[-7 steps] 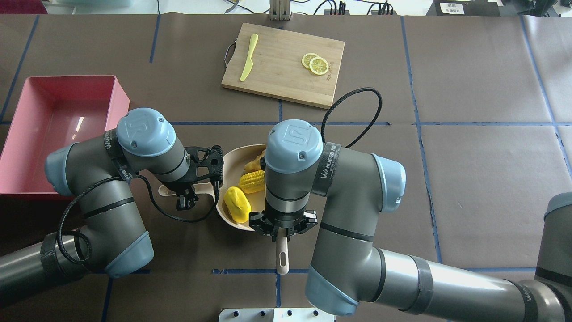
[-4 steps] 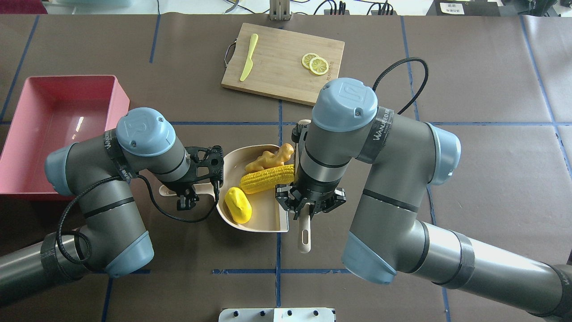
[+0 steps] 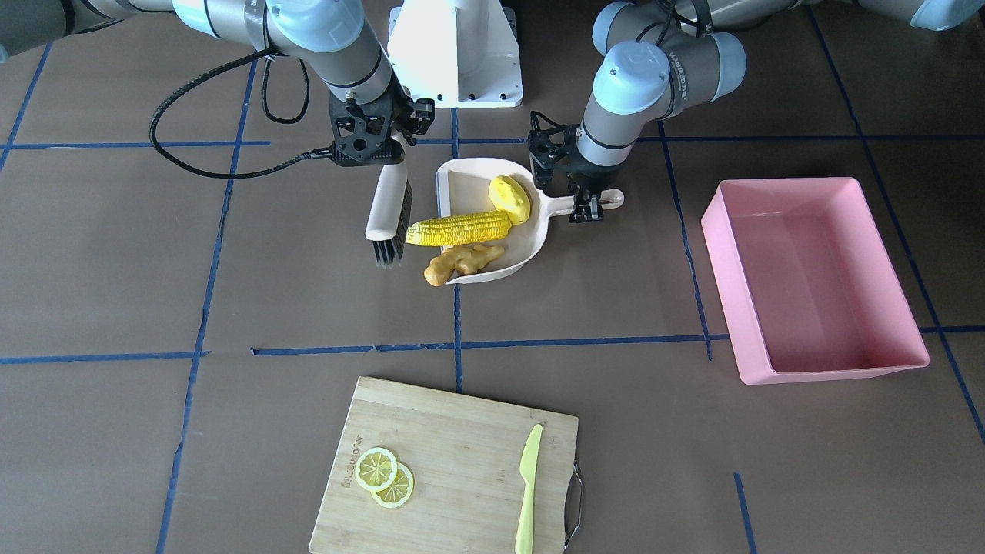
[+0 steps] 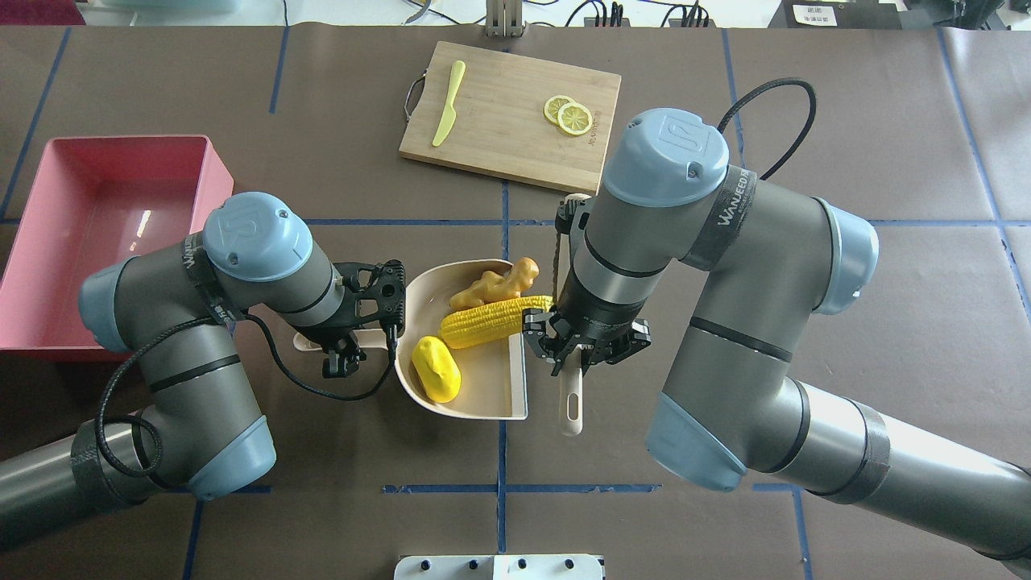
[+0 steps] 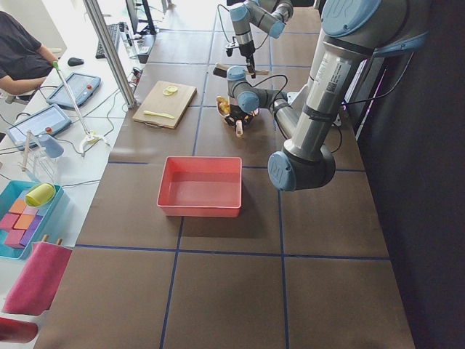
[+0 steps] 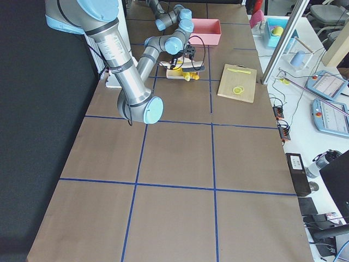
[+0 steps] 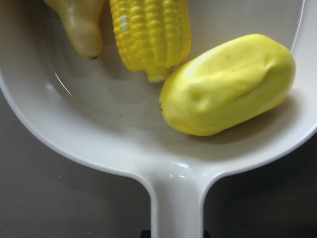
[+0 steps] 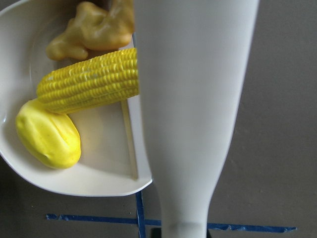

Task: Sweep and dump trash into bin
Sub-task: 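Sweep the potato, corn and ginger into the dustpan with the right gripper's brush, then lift the loaded dustpan toward the pink bin with the left gripper while the right withdraws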

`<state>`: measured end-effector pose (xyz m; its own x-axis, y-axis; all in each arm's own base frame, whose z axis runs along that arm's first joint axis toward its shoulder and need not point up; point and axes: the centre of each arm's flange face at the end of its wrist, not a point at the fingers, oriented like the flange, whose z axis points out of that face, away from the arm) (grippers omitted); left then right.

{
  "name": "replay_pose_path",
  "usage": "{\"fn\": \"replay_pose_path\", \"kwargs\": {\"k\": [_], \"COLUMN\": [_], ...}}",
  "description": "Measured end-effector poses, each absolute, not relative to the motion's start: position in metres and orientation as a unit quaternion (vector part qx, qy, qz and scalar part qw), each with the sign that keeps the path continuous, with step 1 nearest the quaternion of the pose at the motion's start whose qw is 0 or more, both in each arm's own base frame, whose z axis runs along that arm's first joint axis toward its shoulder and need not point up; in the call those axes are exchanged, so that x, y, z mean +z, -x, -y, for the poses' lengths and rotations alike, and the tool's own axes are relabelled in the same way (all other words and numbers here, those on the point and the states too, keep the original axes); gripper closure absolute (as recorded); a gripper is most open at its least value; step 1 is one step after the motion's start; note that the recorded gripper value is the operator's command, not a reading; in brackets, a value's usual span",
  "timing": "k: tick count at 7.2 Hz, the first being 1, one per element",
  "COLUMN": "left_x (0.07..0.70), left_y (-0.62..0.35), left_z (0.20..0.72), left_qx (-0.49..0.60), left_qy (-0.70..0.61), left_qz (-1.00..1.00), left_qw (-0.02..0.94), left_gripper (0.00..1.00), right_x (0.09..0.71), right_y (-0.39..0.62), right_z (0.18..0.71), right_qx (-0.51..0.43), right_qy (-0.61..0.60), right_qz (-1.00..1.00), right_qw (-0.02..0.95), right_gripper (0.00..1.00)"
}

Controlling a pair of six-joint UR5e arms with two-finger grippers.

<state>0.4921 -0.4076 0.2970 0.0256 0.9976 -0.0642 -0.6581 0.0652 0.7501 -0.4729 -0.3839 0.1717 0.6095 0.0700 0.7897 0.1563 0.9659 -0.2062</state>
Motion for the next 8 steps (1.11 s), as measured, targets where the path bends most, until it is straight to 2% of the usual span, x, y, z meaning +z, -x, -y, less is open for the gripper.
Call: {"fn": "replay_pose_path", "kwargs": {"k": [5,8], "left_x": [0.287,0.276], "left_y": [-0.475,-0.41], "left_z": [0.415,0.446], "left_qx": [0.611,0.58], "left_qy": [-0.283,-0.289], "left_qz": [-0.344,-0.386], "left_qw": [0.655,0.657], "left_gripper": [1.0,1.0], "right_x": [0.188,0.202], "right_y": [0.394,0.365], "right_z": [0.386,0.398], "right_qx": [0.001,0.011], "right_qy": [0.128,0.12], "right_qz": [0.447,0.44], "right_qw": [0.885,0.89], "right_gripper": [1.0,1.0]}}
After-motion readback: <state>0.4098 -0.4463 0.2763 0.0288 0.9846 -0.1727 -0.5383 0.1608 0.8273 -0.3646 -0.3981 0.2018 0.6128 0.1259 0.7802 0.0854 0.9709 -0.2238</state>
